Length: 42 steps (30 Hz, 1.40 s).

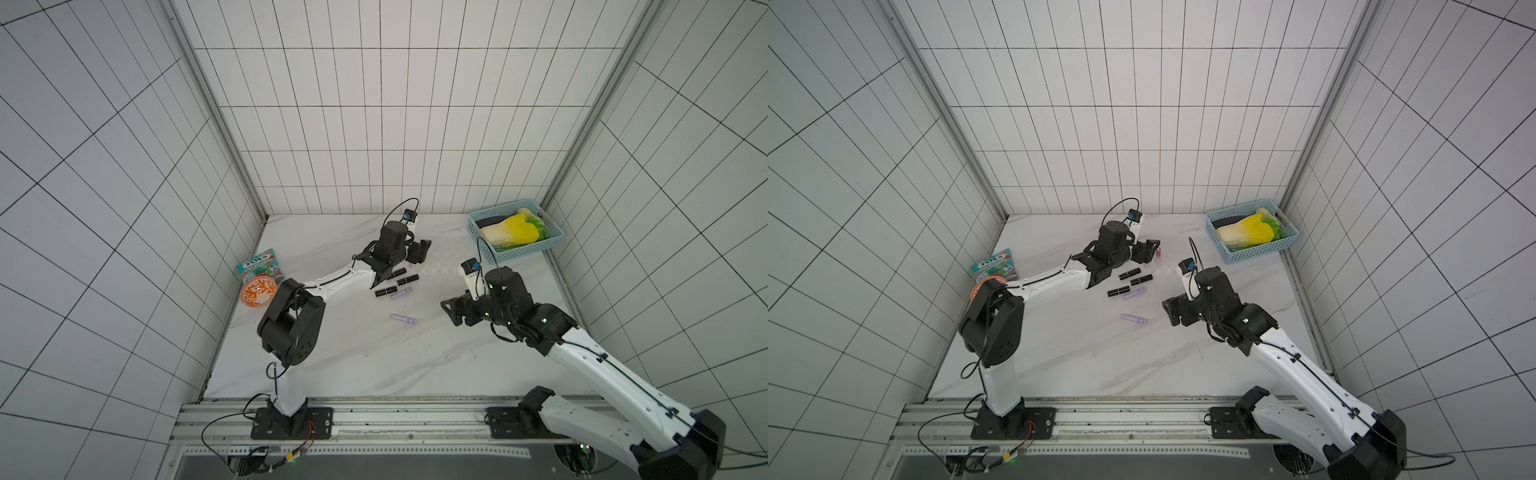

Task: Arrange the lipsticks in the organizer
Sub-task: Place the lipstick in the storage box, then pick up the lipstick at the center of the board.

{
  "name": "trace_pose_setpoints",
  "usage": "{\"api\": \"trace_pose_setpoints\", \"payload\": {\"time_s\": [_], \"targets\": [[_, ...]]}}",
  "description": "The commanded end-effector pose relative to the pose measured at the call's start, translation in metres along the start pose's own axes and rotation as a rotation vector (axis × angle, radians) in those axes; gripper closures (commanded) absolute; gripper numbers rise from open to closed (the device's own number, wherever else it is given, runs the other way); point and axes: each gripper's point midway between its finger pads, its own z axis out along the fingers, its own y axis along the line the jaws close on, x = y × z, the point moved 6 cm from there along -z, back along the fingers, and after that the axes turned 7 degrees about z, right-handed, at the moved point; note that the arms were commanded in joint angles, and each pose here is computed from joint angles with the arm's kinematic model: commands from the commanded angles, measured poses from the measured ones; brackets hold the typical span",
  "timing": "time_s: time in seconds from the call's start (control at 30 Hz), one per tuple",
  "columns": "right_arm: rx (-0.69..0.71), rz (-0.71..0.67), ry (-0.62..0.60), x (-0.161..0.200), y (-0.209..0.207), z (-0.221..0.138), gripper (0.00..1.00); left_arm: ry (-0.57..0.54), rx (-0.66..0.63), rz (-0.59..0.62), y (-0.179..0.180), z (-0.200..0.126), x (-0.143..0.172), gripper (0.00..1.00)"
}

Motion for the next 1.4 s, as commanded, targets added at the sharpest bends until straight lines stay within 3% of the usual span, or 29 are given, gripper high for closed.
{"api": "trace_pose_setpoints", "payload": {"time_s": [0.0, 0.23, 0.47, 0.63, 0.83, 1.2, 1.37], "targets": [[-0.059, -0.054, 0.171, 0.008, 0.020, 0.024, 0.13, 0.059, -0.131, -0.221, 0.050, -0.046, 0.018, 0.23], [-0.066, -0.186, 0.334, 0.020, 0.051, 0.070, 0.14, 0.021, -0.171, -0.499, 0.096, -0.127, 0.091, 0.23], [-0.052, -0.235, 0.442, 0.030, 0.051, 0.115, 0.18, 0.053, -0.104, -0.609, 0.108, -0.143, 0.119, 0.23], [-0.039, -0.260, 0.510, 0.037, 0.049, 0.147, 0.23, 0.033, -0.041, -0.648, 0.111, -0.141, 0.120, 0.24], [-0.034, -0.265, 0.542, 0.038, 0.049, 0.169, 0.27, -0.016, -0.019, -0.601, 0.107, -0.152, 0.105, 0.25], [-0.033, -0.246, 0.629, 0.044, 0.051, 0.185, 0.44, -0.090, 0.004, -0.549, 0.100, -0.173, 0.086, 0.29], [0.013, -0.238, 0.674, 0.054, 0.045, 0.183, 0.47, -0.083, 0.013, -0.545, 0.099, -0.174, 0.088, 0.29]]}}
